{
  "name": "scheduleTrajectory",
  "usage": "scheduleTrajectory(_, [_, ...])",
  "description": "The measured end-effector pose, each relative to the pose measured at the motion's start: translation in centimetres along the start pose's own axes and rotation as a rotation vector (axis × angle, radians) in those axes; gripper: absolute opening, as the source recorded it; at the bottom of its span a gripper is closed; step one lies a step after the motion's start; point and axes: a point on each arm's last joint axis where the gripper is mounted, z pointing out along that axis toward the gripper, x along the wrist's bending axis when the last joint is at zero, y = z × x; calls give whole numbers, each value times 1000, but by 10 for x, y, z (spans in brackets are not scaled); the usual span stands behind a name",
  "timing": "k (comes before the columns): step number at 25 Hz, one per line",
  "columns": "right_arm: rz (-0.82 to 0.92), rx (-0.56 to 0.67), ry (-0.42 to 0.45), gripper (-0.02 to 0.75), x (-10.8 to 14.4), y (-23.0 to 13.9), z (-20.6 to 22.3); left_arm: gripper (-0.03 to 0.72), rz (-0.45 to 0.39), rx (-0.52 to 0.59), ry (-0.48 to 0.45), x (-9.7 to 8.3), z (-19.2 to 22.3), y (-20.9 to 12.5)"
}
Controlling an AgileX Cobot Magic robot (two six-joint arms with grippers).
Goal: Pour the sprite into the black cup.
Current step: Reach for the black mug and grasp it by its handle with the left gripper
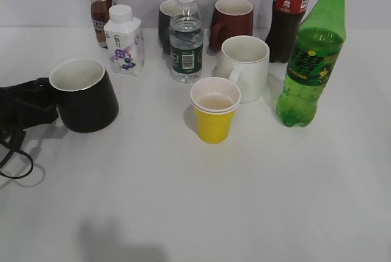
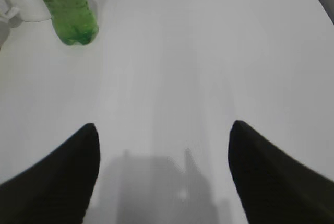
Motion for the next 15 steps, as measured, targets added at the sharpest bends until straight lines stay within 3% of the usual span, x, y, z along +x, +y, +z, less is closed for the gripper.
scheduleTrajectory(4, [0, 0, 0, 573, 0, 0, 0, 279, 2, 7, -4, 0, 10, -4])
scheduleTrajectory(9, [1, 0, 0, 563, 0, 0, 0, 73, 10, 2, -6, 1, 15, -4])
scheduleTrajectory(12, [6, -9, 15, 523, 1, 1, -1, 71, 13, 3, -8, 0, 14, -2])
scheduleTrajectory(15, [-2, -135, 24, 479, 2, 16, -3, 65, 32, 0, -20, -2, 12, 6])
